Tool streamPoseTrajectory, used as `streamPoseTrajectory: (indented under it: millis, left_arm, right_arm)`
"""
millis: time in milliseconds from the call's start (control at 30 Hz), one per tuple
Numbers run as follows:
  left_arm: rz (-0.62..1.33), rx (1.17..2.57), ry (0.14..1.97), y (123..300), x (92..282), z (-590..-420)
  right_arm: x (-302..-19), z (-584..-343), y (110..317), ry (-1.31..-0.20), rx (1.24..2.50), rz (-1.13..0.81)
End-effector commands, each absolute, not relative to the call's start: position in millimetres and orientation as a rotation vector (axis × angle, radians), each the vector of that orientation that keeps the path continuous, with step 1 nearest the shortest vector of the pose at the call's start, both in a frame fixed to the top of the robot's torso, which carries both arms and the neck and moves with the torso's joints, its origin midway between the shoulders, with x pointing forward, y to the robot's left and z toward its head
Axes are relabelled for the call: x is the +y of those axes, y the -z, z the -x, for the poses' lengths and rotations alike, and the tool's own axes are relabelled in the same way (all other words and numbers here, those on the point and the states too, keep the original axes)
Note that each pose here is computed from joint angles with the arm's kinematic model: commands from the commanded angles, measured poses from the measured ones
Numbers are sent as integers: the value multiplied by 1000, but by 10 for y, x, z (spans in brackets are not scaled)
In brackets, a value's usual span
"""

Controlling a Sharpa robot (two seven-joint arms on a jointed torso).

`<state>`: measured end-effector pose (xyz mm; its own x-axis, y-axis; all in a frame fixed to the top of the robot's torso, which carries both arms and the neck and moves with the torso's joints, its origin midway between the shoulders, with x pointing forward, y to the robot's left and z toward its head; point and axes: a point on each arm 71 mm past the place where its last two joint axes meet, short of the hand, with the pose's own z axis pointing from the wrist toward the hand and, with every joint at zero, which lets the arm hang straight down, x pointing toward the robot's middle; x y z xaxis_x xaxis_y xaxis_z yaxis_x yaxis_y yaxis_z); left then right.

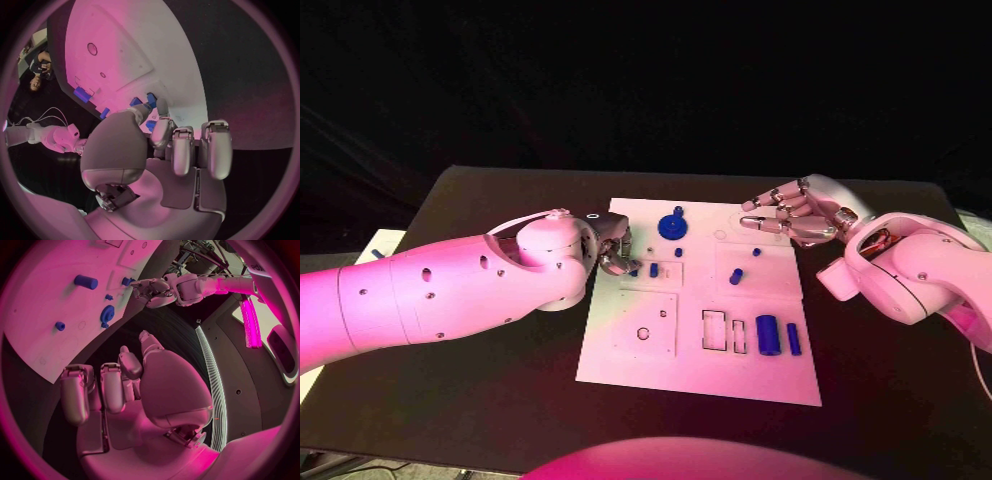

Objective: Assemble the parts on the task board

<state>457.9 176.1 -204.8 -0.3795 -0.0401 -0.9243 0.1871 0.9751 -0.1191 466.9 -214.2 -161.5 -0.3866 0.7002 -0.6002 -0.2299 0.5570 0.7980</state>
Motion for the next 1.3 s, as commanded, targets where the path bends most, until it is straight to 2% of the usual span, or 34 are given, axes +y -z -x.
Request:
streamPoseTrajectory:
  millis: [33, 1300]
  left_arm:
    - [-91, 1963, 242, 2075, 1740, -4564]
    - [-61, 1981, 207, 2093, 1731, -4581]
  right_arm:
    - [-2129, -4659, 1615, -1061, 1693, -386]
    - [-2125, -4660, 1617, -1063, 1696, -384]
